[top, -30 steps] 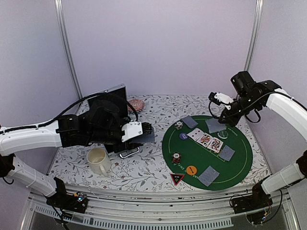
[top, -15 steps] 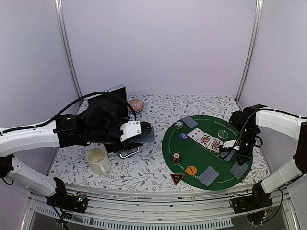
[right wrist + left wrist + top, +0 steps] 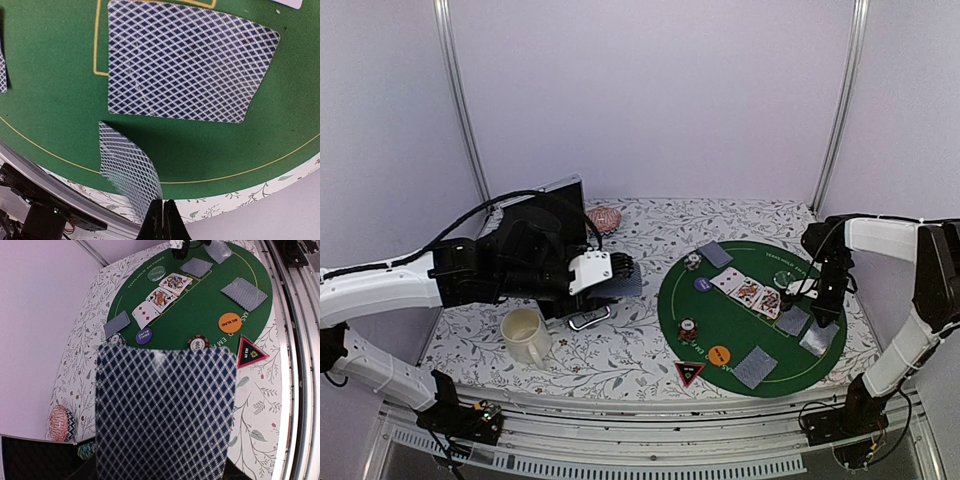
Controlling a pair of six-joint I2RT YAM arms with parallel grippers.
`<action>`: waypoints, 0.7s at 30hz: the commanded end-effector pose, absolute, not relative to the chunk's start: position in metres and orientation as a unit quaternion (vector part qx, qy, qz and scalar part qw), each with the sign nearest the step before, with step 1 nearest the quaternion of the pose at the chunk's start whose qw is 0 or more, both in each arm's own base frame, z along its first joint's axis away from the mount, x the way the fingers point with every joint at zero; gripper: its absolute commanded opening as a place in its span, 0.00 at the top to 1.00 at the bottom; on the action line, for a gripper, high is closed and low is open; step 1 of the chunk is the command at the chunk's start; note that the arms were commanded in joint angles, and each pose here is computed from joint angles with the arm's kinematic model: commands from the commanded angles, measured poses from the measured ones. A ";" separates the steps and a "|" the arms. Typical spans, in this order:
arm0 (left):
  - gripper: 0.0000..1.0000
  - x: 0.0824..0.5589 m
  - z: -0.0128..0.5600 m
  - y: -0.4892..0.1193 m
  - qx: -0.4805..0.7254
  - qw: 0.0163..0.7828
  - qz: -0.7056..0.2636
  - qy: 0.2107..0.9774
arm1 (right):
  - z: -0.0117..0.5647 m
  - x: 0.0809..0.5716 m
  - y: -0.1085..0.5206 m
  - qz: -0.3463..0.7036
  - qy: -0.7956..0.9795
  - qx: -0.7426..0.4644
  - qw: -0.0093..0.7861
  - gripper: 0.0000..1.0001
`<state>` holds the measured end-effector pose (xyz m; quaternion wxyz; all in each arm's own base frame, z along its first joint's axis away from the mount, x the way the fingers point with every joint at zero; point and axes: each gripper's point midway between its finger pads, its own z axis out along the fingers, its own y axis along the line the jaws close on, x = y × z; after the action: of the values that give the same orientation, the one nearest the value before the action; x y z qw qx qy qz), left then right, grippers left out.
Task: Distribute texas hold em gaming equipment
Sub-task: Place the poker card in the community card area.
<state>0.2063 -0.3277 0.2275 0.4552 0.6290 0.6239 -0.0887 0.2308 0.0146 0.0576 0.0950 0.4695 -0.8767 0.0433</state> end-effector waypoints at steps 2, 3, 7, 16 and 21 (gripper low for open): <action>0.49 0.207 0.238 -0.325 0.621 0.474 -0.093 0.617 | 0.050 0.253 0.018 0.032 -0.879 0.470 0.069 0.98; 0.49 0.207 0.238 -0.324 0.621 0.474 -0.091 0.618 | 0.050 0.255 0.018 0.030 -0.881 0.468 0.065 0.98; 0.49 0.207 0.239 -0.324 0.621 0.475 -0.091 0.617 | 0.044 0.262 0.012 0.036 -0.881 0.468 0.056 0.98; 0.49 0.208 0.239 -0.323 0.620 0.476 -0.087 0.617 | 0.031 0.266 0.004 0.029 -0.883 0.462 0.073 0.98; 0.49 0.207 0.240 -0.322 0.620 0.478 -0.088 0.616 | 0.027 0.267 0.003 0.029 -0.884 0.461 0.075 0.98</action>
<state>0.2057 -0.3257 0.2340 0.4632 0.6255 0.6214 -0.0892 0.2559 0.0030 0.0276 0.0874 0.4602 -0.8831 0.0276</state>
